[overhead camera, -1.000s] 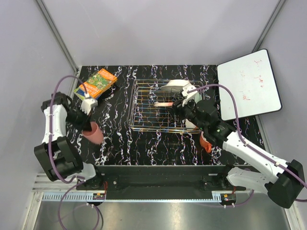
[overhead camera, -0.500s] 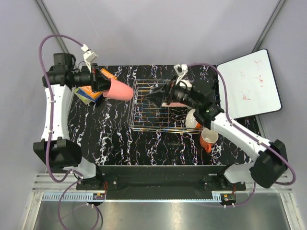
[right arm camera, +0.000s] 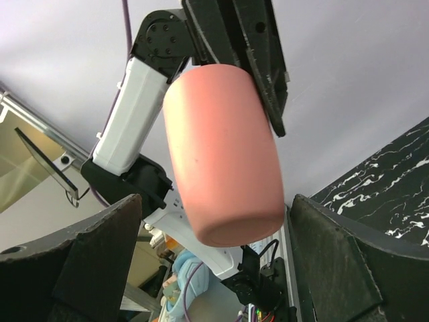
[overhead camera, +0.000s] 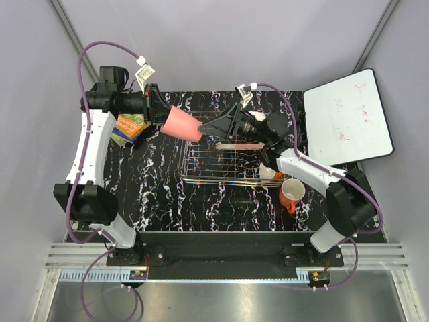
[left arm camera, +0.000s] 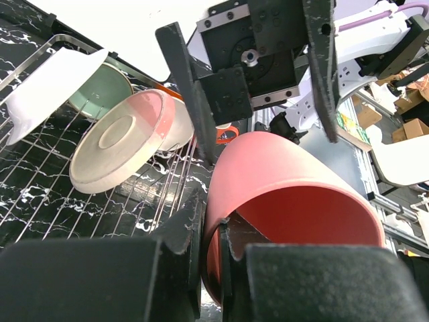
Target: Load the mixed dishes into the dish rack
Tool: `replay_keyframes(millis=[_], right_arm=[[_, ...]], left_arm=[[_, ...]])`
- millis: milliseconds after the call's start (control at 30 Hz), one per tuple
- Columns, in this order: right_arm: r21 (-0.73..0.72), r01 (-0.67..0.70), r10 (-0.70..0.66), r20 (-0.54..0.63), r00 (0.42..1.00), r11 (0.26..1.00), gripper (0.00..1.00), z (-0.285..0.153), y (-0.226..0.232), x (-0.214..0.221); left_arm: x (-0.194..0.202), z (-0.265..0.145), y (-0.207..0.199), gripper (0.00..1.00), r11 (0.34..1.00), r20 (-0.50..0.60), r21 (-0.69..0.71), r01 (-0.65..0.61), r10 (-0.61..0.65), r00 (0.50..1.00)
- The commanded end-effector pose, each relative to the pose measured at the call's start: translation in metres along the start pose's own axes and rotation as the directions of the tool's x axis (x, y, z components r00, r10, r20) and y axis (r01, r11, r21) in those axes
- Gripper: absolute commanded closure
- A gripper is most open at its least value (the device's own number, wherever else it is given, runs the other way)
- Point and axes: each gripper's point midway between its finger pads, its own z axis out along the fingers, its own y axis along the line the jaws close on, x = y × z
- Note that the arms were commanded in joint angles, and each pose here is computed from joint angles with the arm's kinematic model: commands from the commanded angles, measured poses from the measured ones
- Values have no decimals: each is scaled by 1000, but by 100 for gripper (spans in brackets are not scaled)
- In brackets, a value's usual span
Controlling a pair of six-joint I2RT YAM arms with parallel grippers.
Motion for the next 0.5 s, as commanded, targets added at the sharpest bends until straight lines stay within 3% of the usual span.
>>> replay_keyframes(millis=[0,300,467], right_arm=[[-91,49,-51,-17,999,995,0,1,23,-1],[-117,-8,-1,-72,997,993,0,14,3,10],[-126,27,-35,-58,998,992,0,19,4,7]], left_arm=[[-18,-1,-27,100,986,60,149,-73,64,996],[-18,7,-8,100,989,38,132,-61,57,998],[-13,16,-3,100,990,17,128,-60,58,998]])
